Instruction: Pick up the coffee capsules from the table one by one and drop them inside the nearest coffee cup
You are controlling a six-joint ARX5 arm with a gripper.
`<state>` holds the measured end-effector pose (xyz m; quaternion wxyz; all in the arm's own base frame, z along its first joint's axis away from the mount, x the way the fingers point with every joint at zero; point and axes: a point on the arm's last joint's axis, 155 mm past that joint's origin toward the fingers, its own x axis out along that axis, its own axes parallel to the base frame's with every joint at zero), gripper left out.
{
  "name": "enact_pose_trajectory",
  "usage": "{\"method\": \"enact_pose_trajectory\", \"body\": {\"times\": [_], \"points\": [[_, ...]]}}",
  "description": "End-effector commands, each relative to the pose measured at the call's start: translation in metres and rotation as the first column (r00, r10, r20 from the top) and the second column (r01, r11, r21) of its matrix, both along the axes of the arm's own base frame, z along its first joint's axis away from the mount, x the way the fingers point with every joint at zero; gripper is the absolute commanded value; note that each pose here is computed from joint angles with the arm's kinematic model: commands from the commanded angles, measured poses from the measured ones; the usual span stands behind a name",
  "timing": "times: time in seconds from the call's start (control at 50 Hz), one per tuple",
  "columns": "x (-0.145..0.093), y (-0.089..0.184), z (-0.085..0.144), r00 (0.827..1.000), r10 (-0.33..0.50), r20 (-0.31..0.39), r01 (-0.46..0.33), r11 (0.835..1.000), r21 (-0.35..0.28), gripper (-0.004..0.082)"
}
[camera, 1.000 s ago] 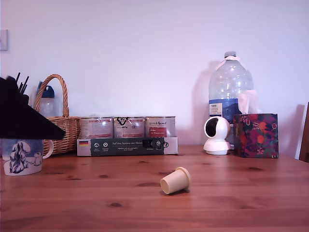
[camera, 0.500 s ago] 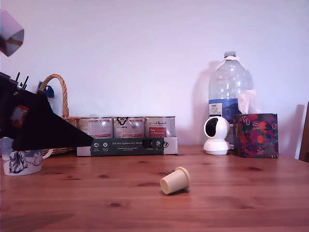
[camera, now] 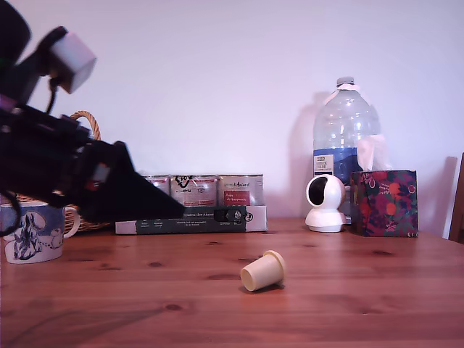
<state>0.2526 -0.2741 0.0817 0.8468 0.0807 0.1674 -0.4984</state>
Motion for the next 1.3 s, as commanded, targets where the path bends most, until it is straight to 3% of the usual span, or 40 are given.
{"method": "enact_pose_trajectory", "body": {"times": [0.0,0.1,0.28,0.42,0.84,1.28], "points": [[-0.002,-0.004,-0.006,1.000,-0.015,-0.008,0.015,1.000,0.010,-0.0008],[-0.003,-0.009,-0.011,0.999,-0.025,-0.020,0.026,0.999,0.019,0.0033],[-0.001,-0.011,-0.017,0.999,-0.033,-0.025,0.033,0.999,0.035,0.0428],[0.003,-0.009,-0.017,1.000,-0.013,-0.015,0.013,0.999,0.044,0.0552],[0.026,0.009,-0.022,0.988,0.154,-0.014,-0.152,0.985,0.077,0.0556],[0.019,0.000,-0.022,0.994,0.110,-0.018,-0.109,0.992,0.071,0.0556]]}}
